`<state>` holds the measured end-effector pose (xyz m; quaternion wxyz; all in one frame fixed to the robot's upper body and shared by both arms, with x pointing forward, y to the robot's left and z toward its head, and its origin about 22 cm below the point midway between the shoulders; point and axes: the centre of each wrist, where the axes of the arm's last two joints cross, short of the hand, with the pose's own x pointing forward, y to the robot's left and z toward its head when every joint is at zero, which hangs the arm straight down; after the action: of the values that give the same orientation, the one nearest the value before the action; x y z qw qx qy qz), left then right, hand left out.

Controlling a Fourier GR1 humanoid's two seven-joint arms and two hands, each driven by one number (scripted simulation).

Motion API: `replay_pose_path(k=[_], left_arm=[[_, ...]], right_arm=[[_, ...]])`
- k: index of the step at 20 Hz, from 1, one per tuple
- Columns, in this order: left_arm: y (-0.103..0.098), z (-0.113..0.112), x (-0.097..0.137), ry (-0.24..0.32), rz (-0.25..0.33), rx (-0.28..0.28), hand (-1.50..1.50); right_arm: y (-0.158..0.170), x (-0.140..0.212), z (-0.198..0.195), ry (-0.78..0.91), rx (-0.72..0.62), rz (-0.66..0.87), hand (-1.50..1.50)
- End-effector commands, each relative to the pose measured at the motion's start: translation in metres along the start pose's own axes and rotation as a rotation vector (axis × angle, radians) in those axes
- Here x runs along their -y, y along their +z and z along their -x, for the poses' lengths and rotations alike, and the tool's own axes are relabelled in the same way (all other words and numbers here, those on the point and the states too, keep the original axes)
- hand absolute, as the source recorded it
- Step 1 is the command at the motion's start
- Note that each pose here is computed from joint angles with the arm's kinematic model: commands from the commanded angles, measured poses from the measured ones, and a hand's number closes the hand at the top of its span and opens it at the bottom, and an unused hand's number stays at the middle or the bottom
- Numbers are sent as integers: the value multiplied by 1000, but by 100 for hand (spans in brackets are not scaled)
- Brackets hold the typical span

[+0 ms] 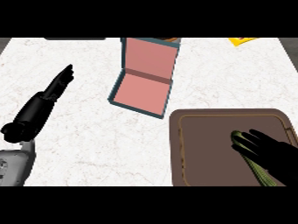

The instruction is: Pick the squash from the tray and place it in the cardboard box

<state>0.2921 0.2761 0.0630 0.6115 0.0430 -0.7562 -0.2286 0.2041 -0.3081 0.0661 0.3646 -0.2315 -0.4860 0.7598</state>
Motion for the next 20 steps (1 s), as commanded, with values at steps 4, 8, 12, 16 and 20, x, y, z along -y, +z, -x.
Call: replay_pose_path(k=[4,8,12,16,20], left_arm=[[0,-8,23,4,-9,0,0],[10,-15,11,-15,-17,7,0],[-1,-1,2,-33,-3,2,0],[-7,3,2,-16,1,-5,0],[-3,-2,2,-9,-1,9,0]], right_arm=[[-8,-5,10,26,-58,5,-150],[-24,-15,6,-5,-49,-28,-150],[-39,-42,5,-1,1,-39,-150],[-47,-42,17,48,123,46,150],[-30,-33,33,90,130,113,150]])
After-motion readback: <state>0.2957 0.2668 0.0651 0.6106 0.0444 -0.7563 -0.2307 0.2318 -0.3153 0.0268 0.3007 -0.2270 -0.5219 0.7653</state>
